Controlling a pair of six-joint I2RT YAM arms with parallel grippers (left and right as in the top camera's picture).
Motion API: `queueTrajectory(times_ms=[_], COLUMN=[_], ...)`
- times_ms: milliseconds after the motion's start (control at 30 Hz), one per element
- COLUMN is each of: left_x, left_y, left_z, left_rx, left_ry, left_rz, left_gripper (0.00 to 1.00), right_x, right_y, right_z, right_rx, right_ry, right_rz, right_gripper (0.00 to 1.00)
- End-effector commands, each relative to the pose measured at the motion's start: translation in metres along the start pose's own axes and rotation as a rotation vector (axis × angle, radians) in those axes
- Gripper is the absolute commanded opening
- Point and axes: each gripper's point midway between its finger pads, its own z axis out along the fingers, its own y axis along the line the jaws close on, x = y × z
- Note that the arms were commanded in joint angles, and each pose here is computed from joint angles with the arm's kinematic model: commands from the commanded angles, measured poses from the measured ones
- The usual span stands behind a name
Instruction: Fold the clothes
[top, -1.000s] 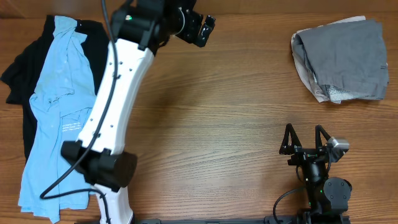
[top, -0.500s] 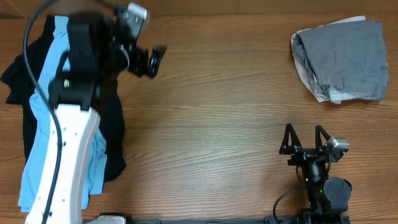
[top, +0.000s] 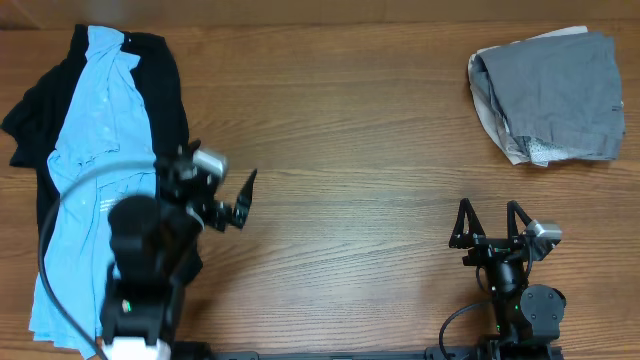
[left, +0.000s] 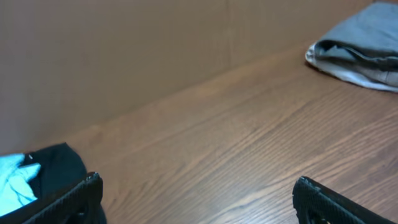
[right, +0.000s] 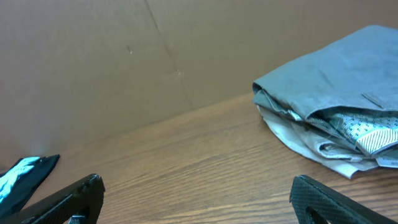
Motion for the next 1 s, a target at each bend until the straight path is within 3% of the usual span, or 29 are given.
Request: queueTrajectory(times_ms=[0,233,667,800,967], left_x=[0.025,0.062,0.075,0.076,0.105], left_y=[-0.013,-0.015,-0.007,-0.008,-0.012], left_z=[-0.021,-0.037,-0.051,-0.053,-0.045], left_rx=[-0.029,-0.089,-0.193,-0.194,-0.166], left_ry=[-0.110,-0.171,-0.315,-0.316,-0.205], left_rz=[0.048,0.021,0.068,0.069,-0.018], left_gripper=[1.00,1.00,1.00,1.00,1.00], right_x=[0.003,0.003,0.003,0.003,0.003], right_y=[0.001,0.001,0.001,0.001,0.001], right_z=[0.000,0.000,0.000,0.000,0.000], right_rx=[-0.010,-0.010,-0.010,-0.010,-0.010], right_ry=[0.002,0.002,0.002,0.002,0.002], right_rz=[0.002,0.002,0.002,0.002,0.002], right_gripper=[1.00,1.00,1.00,1.00,1.00])
